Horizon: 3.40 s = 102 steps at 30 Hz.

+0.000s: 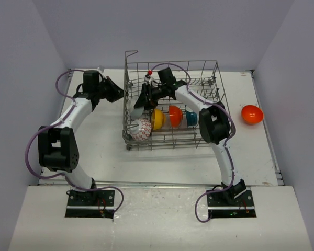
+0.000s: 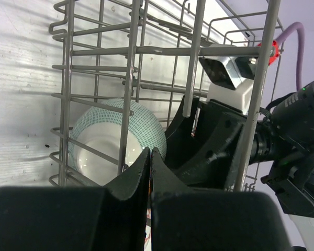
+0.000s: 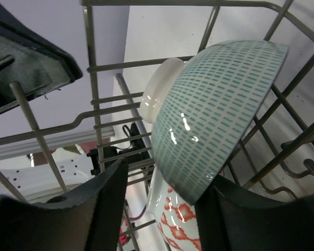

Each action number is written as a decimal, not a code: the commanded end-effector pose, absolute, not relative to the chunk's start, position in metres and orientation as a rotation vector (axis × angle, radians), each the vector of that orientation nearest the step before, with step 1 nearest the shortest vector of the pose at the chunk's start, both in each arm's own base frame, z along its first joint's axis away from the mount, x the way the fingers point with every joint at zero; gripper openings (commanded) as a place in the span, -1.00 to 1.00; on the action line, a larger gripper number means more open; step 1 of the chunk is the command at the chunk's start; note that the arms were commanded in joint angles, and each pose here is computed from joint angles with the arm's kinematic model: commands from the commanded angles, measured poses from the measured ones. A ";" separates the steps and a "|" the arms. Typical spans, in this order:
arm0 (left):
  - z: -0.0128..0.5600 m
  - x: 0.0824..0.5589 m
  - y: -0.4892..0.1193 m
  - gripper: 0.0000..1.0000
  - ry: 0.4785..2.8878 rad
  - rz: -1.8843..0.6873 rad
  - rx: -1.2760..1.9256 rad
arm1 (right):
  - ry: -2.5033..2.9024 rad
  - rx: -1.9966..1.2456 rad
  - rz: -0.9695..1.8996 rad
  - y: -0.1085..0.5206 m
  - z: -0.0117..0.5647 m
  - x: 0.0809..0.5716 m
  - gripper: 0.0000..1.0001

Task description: Unload the bowls from the dish rack

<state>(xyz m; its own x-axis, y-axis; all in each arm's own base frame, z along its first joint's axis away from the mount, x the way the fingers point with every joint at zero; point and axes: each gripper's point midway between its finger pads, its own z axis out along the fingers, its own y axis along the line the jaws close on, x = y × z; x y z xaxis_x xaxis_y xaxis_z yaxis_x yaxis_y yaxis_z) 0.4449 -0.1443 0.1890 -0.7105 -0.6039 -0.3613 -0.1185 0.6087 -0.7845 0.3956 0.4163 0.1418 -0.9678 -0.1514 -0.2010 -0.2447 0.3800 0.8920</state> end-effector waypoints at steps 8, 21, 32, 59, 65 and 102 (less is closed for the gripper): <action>0.215 0.450 -0.161 -1.00 2.173 -1.072 -0.489 | 2.535 -0.286 1.658 0.429 0.108 0.413 -1.00; 0.216 0.461 -0.161 -1.00 2.168 -1.073 -0.479 | 2.396 -0.352 1.751 0.415 0.175 0.403 -1.00; 0.215 0.471 -0.123 -0.88 2.139 -1.036 -0.547 | 2.269 -0.331 1.799 0.383 0.255 0.424 -1.00; 0.222 0.461 -0.065 -0.43 2.125 -0.930 -0.606 | 2.235 -0.173 1.003 0.218 0.353 0.414 -1.00; 0.210 0.430 -0.064 -0.44 2.158 -0.883 -0.607 | 2.315 0.031 0.627 0.157 0.336 0.403 -1.00; 0.188 0.389 -0.054 -1.00 2.202 -0.741 -0.540 | 2.478 1.040 -0.143 -0.097 0.138 0.335 -1.00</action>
<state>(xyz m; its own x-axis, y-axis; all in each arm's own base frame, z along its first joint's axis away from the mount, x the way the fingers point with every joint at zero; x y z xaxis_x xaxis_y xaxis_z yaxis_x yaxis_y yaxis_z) 0.3803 -0.0564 0.1843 -0.6473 -0.5933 -0.4786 -0.1862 0.7319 -0.6555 0.3225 -0.0863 0.1433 -0.6711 0.6232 -0.4016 0.6671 0.7439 0.0398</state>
